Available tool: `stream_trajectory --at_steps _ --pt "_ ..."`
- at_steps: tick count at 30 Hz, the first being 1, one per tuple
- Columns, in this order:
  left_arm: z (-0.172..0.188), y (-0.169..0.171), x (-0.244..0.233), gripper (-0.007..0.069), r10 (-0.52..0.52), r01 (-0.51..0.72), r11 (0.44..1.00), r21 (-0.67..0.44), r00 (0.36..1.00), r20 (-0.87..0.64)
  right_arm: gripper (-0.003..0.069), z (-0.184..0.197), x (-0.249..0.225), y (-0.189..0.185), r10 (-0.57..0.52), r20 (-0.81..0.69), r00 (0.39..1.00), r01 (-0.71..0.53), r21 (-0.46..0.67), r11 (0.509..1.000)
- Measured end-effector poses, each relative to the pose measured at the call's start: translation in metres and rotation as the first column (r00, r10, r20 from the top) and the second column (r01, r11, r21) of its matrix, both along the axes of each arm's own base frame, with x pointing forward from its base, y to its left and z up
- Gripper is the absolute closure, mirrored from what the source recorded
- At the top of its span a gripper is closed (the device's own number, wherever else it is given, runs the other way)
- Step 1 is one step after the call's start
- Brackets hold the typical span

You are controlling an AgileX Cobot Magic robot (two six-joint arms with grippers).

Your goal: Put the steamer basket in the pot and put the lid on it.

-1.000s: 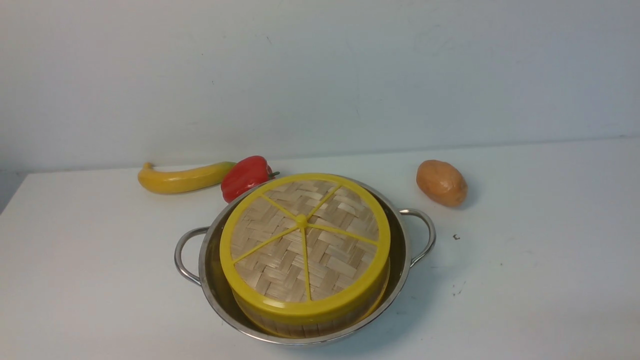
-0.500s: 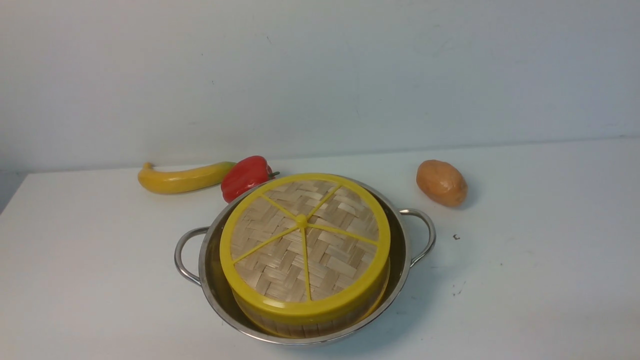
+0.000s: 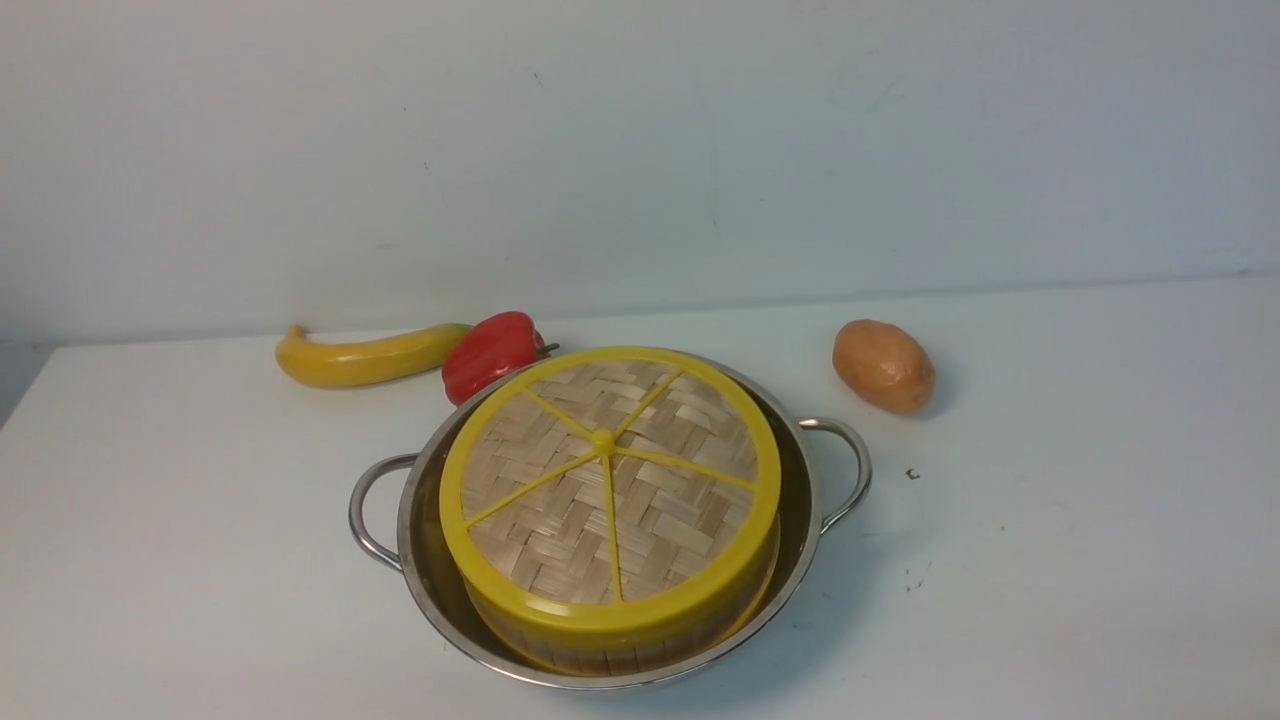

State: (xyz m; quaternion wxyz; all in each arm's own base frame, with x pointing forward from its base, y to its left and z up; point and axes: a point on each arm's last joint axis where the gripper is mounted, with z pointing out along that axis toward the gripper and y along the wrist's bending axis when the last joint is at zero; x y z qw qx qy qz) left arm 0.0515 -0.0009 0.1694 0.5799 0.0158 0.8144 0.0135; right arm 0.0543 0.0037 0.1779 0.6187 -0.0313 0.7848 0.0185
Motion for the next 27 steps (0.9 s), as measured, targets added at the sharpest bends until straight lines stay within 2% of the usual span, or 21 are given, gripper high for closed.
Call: stream_trajectory --at_steps 27 --pt "0.0000 0.0000 0.0000 0.0498 0.000 0.000 1.000 0.000 1.000 0.000 0.0477 0.0000 0.0000 0.0000 0.000 0.000 1.000 0.000 0.000 1.000"
